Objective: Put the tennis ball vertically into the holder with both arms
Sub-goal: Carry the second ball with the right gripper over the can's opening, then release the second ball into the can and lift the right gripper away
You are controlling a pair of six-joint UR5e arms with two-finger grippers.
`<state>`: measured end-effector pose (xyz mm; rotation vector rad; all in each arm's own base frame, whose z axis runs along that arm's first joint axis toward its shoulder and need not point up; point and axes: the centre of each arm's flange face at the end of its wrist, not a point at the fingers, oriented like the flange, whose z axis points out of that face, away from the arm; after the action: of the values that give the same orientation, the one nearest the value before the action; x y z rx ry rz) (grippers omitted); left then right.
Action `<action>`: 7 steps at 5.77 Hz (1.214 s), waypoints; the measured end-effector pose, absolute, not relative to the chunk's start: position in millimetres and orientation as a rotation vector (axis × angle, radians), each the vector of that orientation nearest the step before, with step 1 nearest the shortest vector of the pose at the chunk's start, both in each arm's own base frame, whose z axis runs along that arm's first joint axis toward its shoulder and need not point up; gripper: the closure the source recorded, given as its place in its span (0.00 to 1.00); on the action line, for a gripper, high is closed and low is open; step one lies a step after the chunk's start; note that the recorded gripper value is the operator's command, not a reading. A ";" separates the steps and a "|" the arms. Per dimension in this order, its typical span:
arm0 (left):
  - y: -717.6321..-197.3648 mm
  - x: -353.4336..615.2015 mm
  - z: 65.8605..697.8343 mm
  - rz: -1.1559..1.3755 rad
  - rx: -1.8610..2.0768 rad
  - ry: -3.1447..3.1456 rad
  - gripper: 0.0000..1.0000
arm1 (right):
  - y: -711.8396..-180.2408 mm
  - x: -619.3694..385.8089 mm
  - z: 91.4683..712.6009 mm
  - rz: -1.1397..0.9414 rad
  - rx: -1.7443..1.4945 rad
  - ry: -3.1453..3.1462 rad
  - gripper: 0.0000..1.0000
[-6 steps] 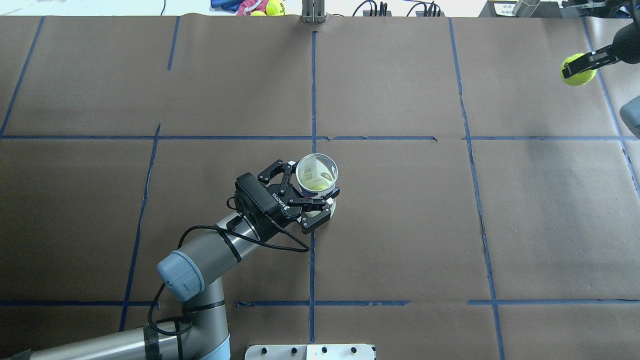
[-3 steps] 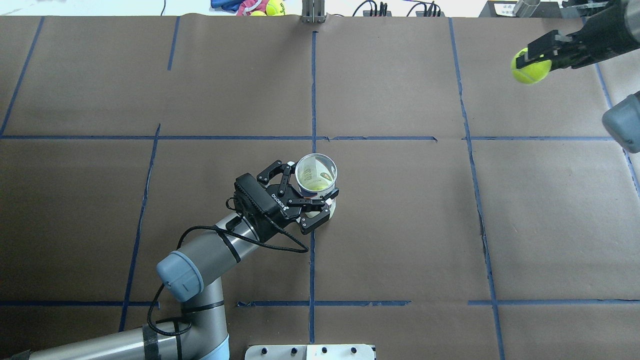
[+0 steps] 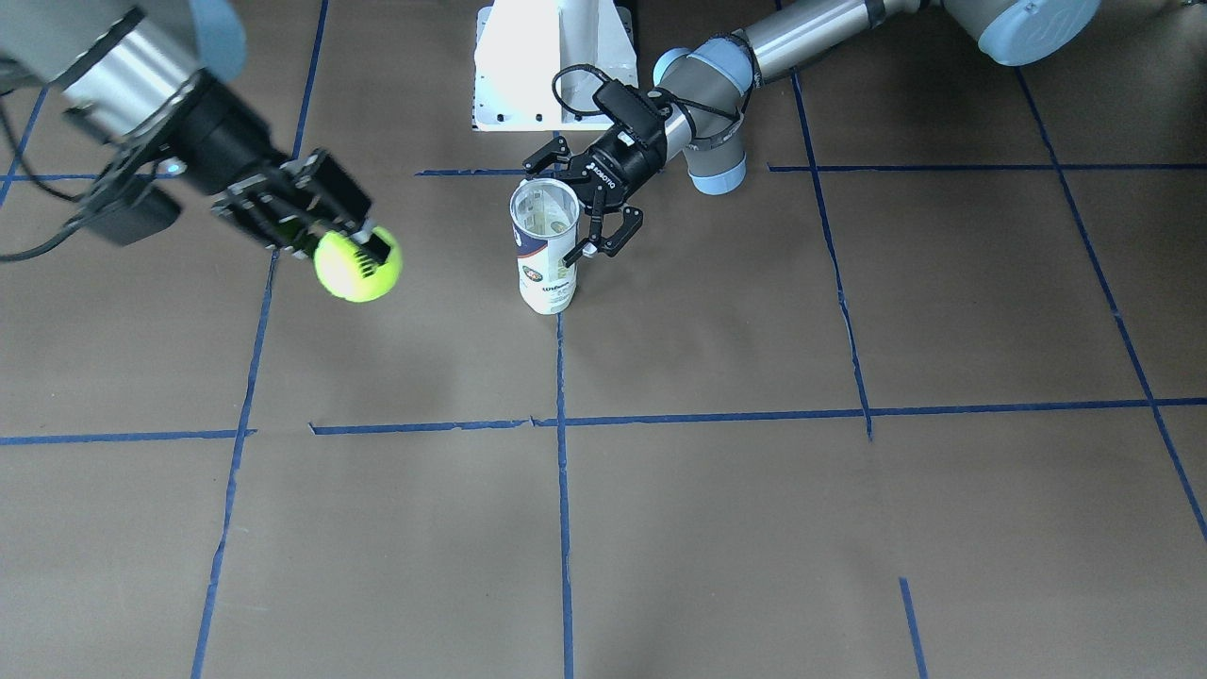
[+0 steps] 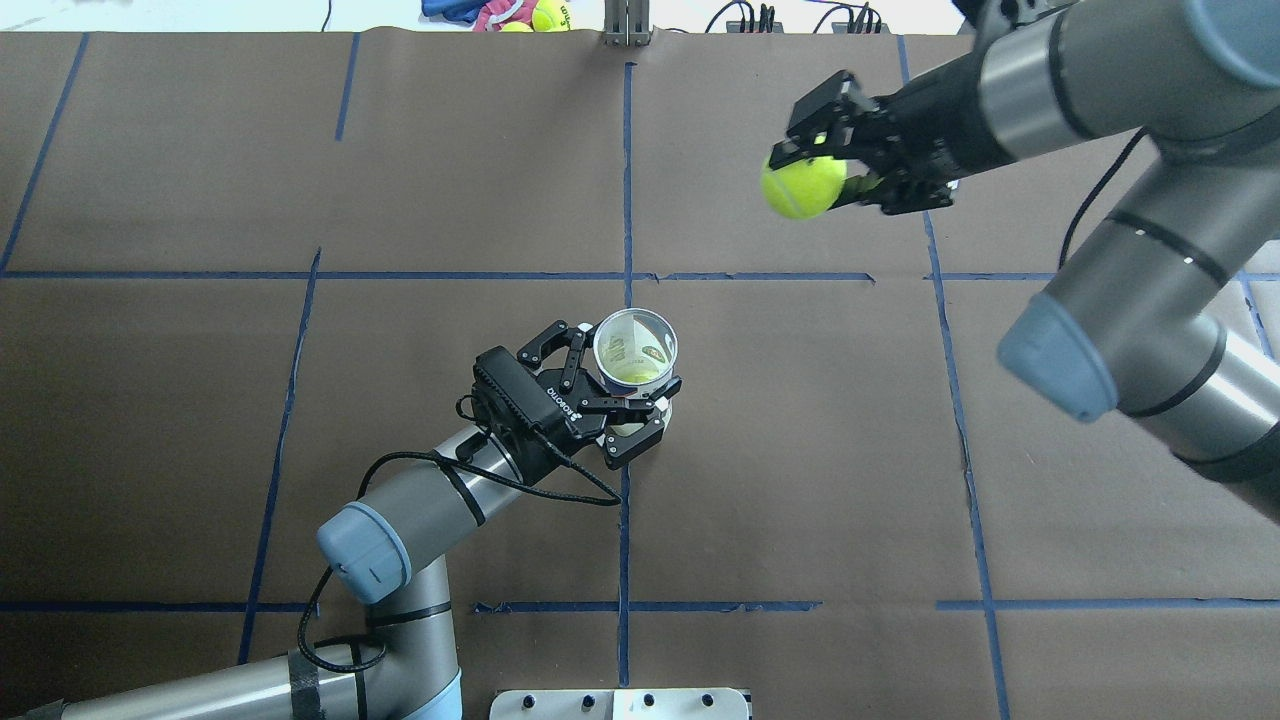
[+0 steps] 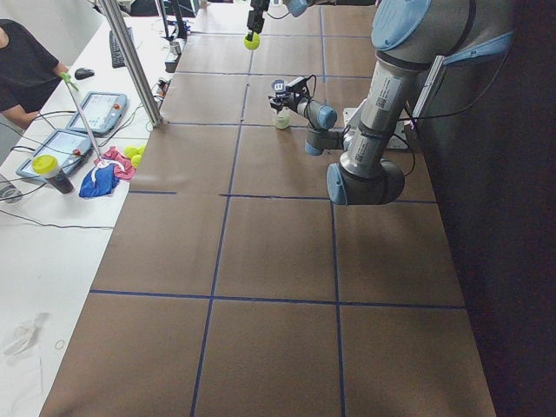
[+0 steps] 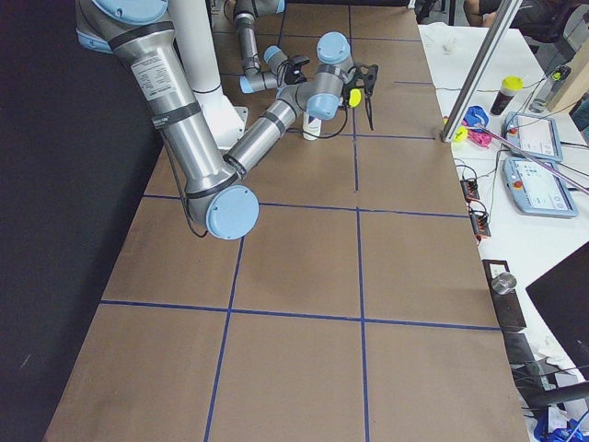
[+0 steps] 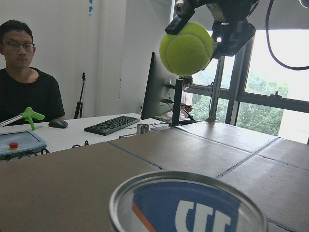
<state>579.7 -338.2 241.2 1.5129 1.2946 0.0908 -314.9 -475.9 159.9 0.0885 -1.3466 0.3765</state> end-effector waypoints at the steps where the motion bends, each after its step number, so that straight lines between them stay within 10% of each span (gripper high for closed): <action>1: -338.2 580.0 240.7 0.091 1.512 1.294 0.04 | -444.3 -354.2 118.6 0.397 0.088 -1.322 0.92; 4: -338.3 580.2 241.2 0.093 1.511 1.292 0.04 | -389.2 -420.8 96.0 0.401 0.112 -1.275 0.77; 5: -338.3 580.2 241.2 0.093 1.511 1.292 0.04 | -384.7 -424.6 99.9 0.396 0.107 -1.268 0.36; 7: -338.3 580.1 241.2 0.093 1.512 1.292 0.04 | -382.3 -426.6 104.2 0.395 0.106 -1.261 0.09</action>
<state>580.1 -338.3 241.2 1.5116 1.2922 0.0925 -426.6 -382.3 104.2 0.1061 -1.2608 0.3949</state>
